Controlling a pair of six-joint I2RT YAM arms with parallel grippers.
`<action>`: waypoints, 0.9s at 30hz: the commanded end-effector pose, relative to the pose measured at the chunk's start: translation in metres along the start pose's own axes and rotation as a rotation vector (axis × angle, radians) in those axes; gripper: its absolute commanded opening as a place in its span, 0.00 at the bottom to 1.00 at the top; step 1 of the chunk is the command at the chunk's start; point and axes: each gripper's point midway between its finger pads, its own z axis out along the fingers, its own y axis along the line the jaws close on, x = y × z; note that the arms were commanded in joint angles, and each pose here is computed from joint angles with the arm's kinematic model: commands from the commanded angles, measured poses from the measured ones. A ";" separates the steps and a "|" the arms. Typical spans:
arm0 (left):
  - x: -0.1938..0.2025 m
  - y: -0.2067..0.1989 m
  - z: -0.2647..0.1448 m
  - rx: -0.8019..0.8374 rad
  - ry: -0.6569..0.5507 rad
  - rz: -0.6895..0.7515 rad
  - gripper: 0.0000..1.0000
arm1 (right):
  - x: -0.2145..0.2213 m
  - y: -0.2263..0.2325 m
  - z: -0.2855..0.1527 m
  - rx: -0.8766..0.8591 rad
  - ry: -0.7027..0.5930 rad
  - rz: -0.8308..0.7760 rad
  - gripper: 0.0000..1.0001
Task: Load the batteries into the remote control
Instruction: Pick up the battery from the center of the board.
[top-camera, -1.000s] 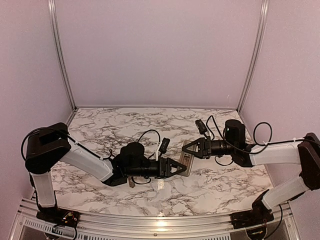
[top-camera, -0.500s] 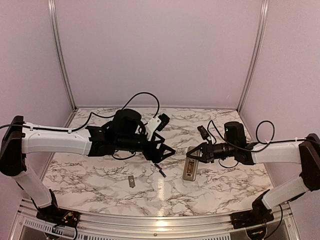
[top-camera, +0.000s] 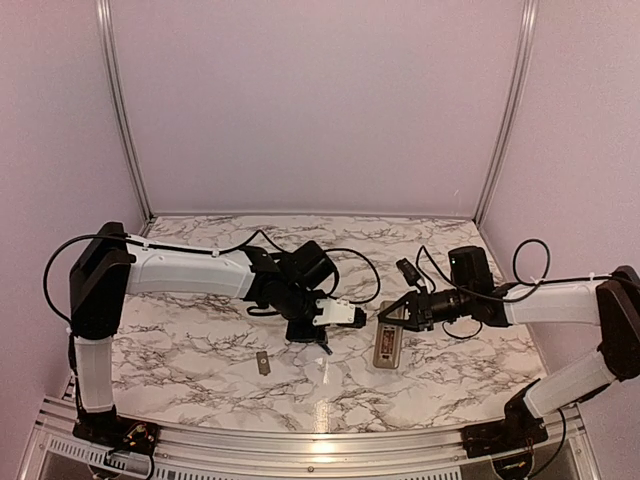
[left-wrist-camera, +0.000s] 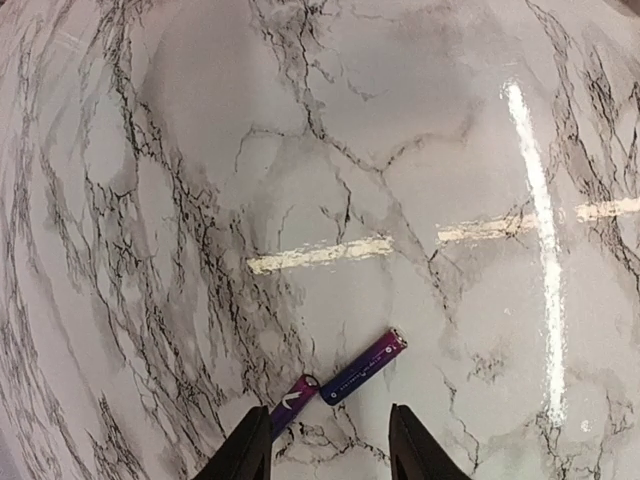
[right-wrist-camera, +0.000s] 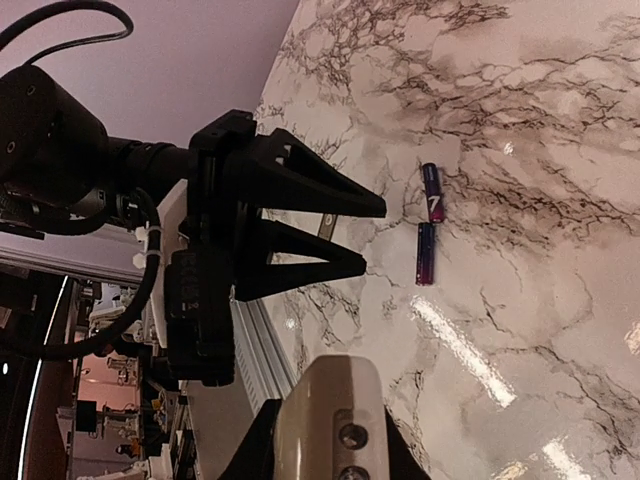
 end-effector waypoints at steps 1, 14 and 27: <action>0.019 -0.009 0.009 0.078 0.124 0.126 0.41 | -0.004 0.001 -0.006 -0.018 -0.004 -0.008 0.00; 0.024 -0.027 0.034 0.195 0.174 0.173 0.36 | -0.004 -0.003 -0.004 -0.030 0.000 -0.004 0.00; 0.028 -0.043 0.049 0.232 0.215 0.180 0.26 | -0.005 -0.007 -0.003 -0.029 0.000 0.005 0.00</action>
